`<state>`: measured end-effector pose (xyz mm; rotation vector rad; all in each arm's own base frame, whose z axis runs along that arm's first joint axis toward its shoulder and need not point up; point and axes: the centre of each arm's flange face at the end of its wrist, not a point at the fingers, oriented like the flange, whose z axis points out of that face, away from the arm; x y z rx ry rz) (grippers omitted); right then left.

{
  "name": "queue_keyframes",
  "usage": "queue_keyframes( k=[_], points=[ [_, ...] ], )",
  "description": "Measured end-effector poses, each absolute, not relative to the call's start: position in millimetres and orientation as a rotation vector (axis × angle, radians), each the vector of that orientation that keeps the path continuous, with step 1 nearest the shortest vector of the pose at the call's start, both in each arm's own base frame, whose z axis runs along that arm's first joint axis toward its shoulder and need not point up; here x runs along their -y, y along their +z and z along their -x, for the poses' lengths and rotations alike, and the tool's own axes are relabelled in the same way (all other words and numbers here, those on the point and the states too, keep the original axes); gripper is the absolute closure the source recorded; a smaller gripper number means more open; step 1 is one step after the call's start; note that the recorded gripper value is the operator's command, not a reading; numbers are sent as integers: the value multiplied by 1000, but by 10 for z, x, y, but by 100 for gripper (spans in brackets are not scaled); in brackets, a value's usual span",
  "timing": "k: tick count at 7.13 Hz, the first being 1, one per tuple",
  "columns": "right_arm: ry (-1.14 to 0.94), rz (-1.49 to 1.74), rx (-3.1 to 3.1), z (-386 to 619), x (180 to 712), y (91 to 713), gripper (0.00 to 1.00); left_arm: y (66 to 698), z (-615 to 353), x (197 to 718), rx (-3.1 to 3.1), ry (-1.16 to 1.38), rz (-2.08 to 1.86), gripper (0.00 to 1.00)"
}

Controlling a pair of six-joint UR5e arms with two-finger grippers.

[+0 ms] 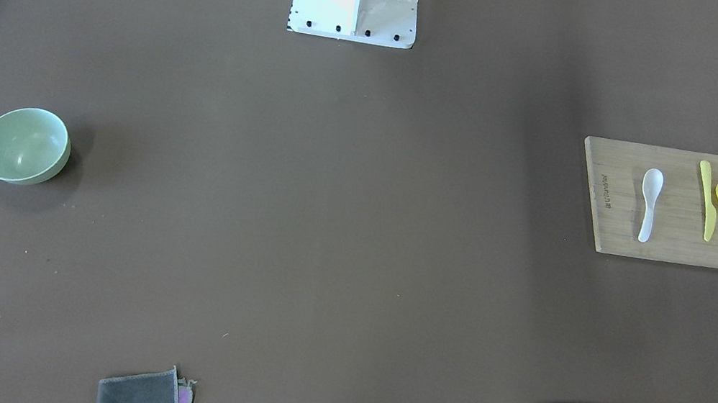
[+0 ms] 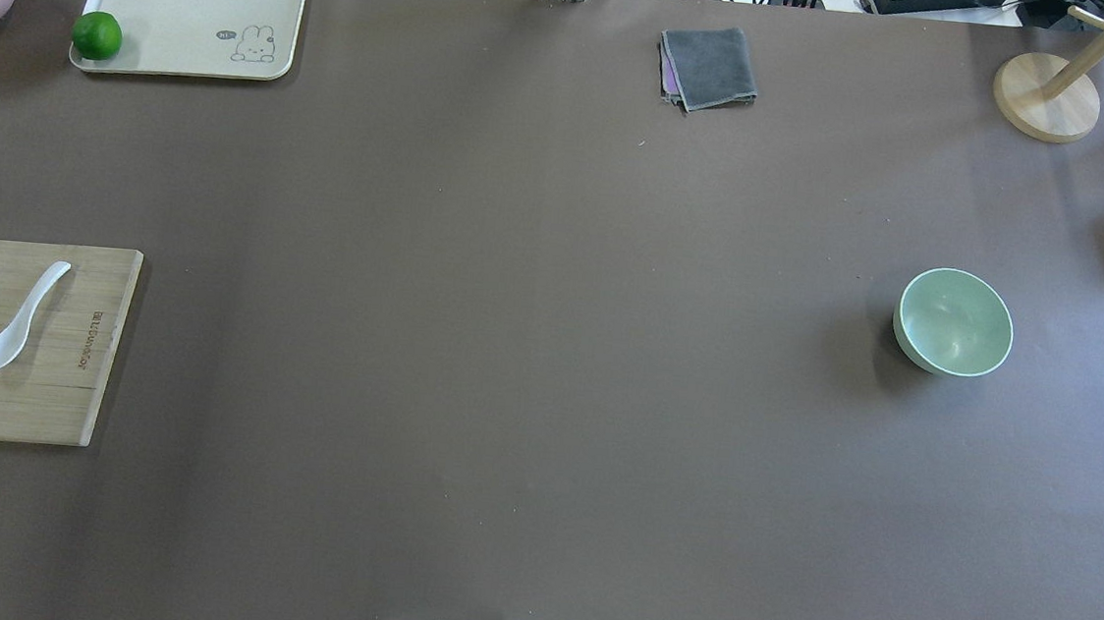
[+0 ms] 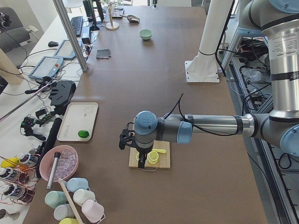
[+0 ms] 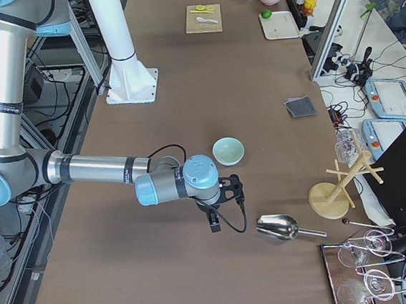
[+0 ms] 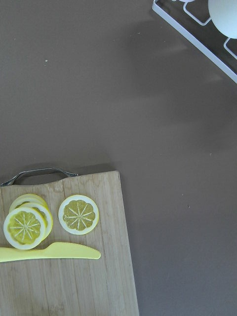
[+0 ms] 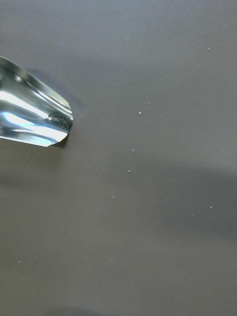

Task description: Place spoon in bowl

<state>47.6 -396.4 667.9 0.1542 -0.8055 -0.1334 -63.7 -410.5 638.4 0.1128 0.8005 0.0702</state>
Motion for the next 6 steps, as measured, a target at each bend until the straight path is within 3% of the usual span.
queue_keyframes(
  k=[6],
  points=[
    [-137,-158,809,-473,3975,6669,0,6302,608,4117,-806,68,-118,2]
  ],
)
